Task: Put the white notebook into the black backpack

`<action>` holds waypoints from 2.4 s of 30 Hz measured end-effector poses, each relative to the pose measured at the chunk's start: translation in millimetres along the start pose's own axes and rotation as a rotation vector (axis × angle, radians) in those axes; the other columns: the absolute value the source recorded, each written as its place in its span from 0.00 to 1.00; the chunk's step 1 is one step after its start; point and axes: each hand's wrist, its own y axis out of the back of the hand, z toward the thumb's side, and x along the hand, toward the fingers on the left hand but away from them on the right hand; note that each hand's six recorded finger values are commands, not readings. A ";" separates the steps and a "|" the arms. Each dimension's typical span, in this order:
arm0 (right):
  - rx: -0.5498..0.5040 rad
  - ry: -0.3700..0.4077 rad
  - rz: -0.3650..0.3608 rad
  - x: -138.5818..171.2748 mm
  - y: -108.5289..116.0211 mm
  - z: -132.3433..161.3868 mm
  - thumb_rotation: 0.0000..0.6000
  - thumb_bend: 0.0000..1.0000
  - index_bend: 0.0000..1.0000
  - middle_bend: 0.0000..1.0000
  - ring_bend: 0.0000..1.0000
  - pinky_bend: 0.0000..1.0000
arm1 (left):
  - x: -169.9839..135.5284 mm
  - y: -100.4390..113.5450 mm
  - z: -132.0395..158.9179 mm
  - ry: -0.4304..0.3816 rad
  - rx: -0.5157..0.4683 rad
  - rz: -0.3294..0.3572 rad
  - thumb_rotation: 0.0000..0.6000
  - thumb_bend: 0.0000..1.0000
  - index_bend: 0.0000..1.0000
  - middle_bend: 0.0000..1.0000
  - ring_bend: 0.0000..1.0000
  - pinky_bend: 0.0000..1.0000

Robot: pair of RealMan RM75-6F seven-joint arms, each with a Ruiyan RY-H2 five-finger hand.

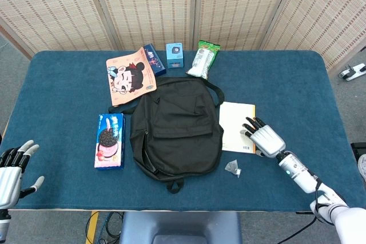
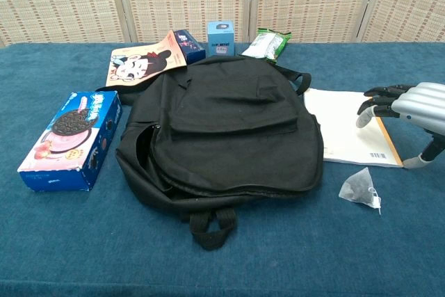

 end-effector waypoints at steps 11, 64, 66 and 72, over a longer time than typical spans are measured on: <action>-0.024 0.002 -0.033 -17.4 7.7 7.6 1.00 0.10 0.26 0.18 0.04 0.11 | -0.5 -0.4 -2.8 0.007 -0.005 -0.004 1.00 0.24 0.20 0.12 0.14 0.11; -0.145 -0.041 -0.151 -56.8 20.7 34.2 1.00 0.33 0.63 0.36 0.13 0.11 | 2.3 -4.0 -3.1 -0.002 -0.030 -0.019 1.00 0.24 0.20 0.12 0.14 0.11; -0.137 -0.041 -0.151 -55.7 21.3 32.1 1.00 0.34 0.65 0.37 0.14 0.11 | 4.1 -3.6 -1.9 -0.010 -0.028 -0.019 1.00 0.24 0.20 0.12 0.14 0.11; -0.100 -0.039 -0.170 -49.4 28.0 23.5 1.00 0.42 0.72 0.42 0.18 0.12 | 15.3 2.3 5.3 -0.057 -0.019 -0.014 1.00 0.24 0.20 0.12 0.14 0.11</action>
